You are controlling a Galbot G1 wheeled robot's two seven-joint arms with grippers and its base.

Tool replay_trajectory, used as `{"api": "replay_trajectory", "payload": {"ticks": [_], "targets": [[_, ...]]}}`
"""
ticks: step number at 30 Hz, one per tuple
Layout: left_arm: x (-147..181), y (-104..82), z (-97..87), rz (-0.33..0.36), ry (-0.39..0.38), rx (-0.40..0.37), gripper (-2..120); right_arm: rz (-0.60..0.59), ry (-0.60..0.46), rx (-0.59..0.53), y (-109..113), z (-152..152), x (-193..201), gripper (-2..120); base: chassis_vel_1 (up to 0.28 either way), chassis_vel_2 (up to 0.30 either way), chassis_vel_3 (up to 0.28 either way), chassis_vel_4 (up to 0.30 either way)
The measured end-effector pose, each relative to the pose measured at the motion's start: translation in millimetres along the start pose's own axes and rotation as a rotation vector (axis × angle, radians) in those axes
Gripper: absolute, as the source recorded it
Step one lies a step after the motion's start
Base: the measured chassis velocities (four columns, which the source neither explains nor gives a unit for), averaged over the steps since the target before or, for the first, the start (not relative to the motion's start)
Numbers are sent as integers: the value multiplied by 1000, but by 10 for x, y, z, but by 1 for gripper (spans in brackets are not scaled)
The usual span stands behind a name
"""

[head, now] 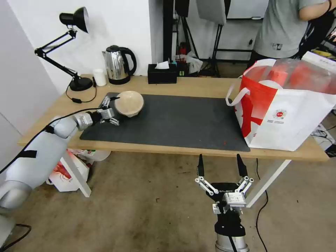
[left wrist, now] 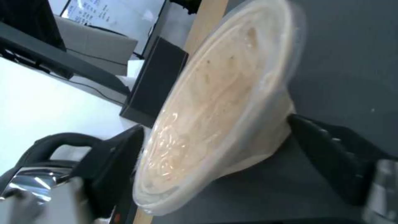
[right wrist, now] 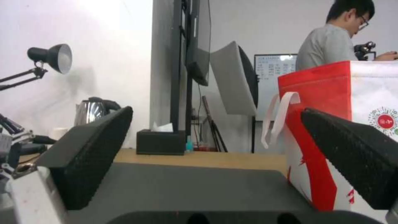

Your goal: Pick up the trash from the table and place it into the takeout bag.

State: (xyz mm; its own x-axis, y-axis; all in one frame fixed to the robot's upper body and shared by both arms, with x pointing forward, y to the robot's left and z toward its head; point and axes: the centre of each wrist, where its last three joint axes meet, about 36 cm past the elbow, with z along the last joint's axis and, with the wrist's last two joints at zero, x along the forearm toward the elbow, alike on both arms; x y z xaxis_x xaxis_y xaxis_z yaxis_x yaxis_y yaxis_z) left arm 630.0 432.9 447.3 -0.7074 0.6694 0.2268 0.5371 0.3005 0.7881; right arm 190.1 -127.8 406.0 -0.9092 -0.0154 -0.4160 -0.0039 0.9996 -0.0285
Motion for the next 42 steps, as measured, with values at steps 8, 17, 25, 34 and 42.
{"api": "replay_trajectory", "payload": {"ticks": [8, 17, 25, 34, 42], "targets": [[-21, 44, -23, 14, -6, -5, 51, 0, 0, 0, 0, 0, 0, 100, 0, 0, 0, 0], [-12, 29, -21, 21, -8, -1, 20, 0, 0, 0, 0, 0, 0, 100, 0, 0, 0, 0], [7, 117, -81, 20, -23, -14, 0, 0, 0, 0, 0, 0, 0, 100, 0, 0, 0, 0], [240, 321, -292, 25, -65, -27, 0, 0, 0, 0, 0, 0, 0, 100, 0, 0, 0, 0], [412, 395, -584, 63, -121, -34, 0, 0, 0, 0, 0, 0, 0, 100, 0, 0, 0, 0]]}}
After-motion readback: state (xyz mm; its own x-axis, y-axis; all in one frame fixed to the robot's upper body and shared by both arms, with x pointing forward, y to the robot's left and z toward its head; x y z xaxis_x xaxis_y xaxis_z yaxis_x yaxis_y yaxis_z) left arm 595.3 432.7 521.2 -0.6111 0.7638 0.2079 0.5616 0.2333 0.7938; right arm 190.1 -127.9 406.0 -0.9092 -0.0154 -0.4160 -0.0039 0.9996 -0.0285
